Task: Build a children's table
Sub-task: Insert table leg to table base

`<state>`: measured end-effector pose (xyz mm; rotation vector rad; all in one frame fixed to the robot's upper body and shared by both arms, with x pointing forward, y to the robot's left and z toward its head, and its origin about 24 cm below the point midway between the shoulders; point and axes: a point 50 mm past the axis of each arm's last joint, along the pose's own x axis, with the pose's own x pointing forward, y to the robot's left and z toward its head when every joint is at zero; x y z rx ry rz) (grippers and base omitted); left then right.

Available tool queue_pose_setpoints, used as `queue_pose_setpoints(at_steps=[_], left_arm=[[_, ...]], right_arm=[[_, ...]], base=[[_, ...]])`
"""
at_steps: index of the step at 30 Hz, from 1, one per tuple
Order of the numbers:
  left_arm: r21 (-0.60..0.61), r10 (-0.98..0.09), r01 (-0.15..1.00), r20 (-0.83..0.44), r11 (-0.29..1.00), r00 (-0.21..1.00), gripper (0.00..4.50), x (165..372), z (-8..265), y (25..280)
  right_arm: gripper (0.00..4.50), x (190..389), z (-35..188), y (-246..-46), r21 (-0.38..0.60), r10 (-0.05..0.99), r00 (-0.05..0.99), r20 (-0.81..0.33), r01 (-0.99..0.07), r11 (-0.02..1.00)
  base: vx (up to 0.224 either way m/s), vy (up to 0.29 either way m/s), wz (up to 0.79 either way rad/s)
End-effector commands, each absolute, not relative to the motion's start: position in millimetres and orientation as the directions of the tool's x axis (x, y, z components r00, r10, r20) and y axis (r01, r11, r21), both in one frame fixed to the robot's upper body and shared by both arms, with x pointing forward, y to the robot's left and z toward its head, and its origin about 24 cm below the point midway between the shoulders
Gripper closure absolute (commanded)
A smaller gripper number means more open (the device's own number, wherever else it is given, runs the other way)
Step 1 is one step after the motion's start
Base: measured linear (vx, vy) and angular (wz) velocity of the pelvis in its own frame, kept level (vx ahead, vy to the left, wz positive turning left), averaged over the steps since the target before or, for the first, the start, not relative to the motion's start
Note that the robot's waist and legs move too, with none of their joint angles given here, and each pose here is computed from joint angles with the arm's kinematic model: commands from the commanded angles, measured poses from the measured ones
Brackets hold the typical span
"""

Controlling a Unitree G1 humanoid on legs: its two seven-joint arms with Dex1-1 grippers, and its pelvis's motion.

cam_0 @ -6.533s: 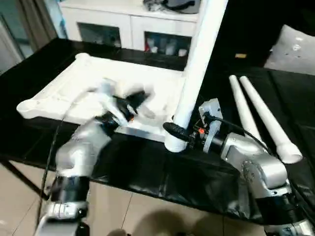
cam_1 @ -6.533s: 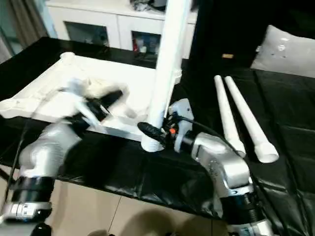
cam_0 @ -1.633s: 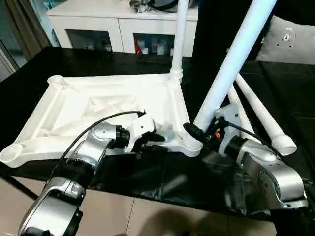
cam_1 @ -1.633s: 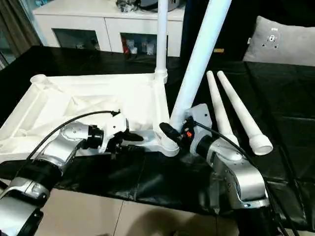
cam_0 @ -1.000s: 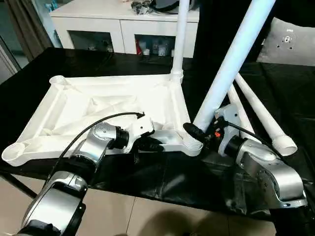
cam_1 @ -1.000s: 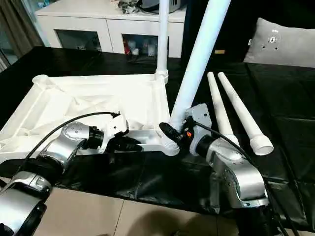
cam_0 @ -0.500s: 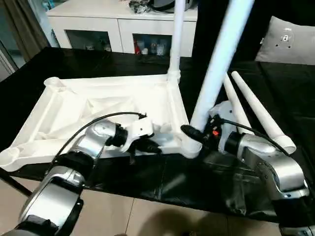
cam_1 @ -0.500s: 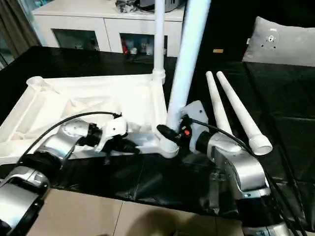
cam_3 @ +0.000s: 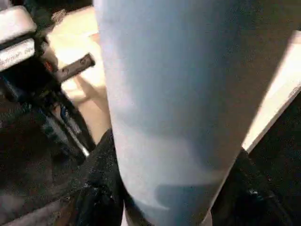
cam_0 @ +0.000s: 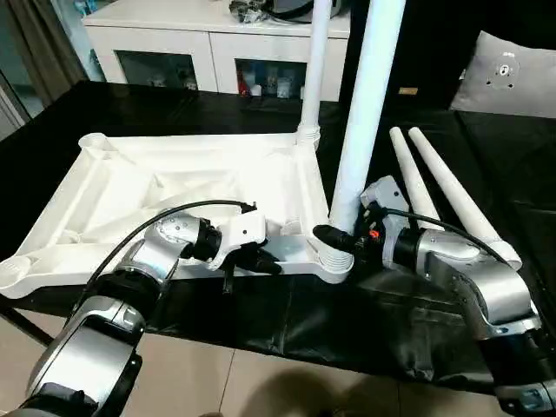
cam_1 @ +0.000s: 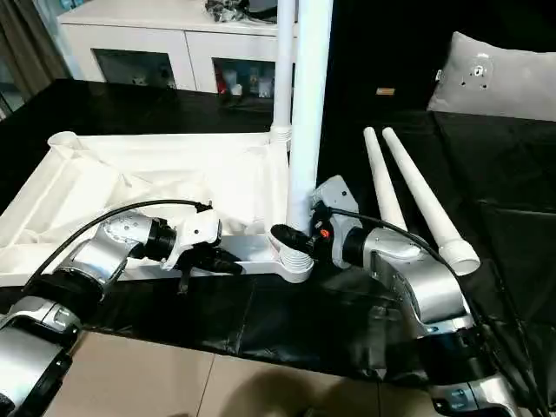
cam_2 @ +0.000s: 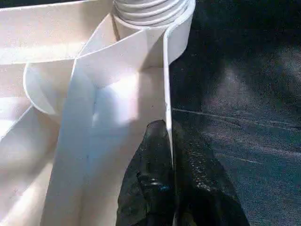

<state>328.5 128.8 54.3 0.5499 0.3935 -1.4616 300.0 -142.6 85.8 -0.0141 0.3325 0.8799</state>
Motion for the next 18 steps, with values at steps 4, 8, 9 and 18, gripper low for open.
queue_pose_setpoints(at_steps=[4, 8, 9, 18], left_arm=[[0.149, -0.831, 0.989, -0.551, -0.010, 0.075, 4.50, 329.2, 62.4, 126.3], [0.143, -0.838, 0.990, -0.537, 0.020, 0.095, 4.50, 331.0, 62.5, 127.6], [0.144, -0.840, 0.989, -0.534, 0.027, 0.101, 4.50, 331.4, 62.5, 127.9], [0.149, -0.844, 0.988, -0.522, 0.049, 0.121, 4.50, 332.7, 62.9, 128.2]], right_arm=[[2.61, 299.1, 71.8, -146.3, 0.211, 0.745, 0.592, -0.308, -0.721, 0.660], [2.61, 284.7, 53.5, -157.6, 0.309, 0.742, 0.597, -0.305, -0.675, 0.671], [2.61, 280.8, 48.4, -158.5, 0.306, 0.738, 0.596, -0.316, -0.672, 0.674], [2.61, 268.6, 37.2, -162.7, 0.248, 0.706, 0.623, -0.338, -0.664, 0.705]], base=[[0.000, 0.000, 0.00], [0.000, 0.000, 0.00], [0.000, 0.000, 0.00], [0.000, 0.000, 0.00]])
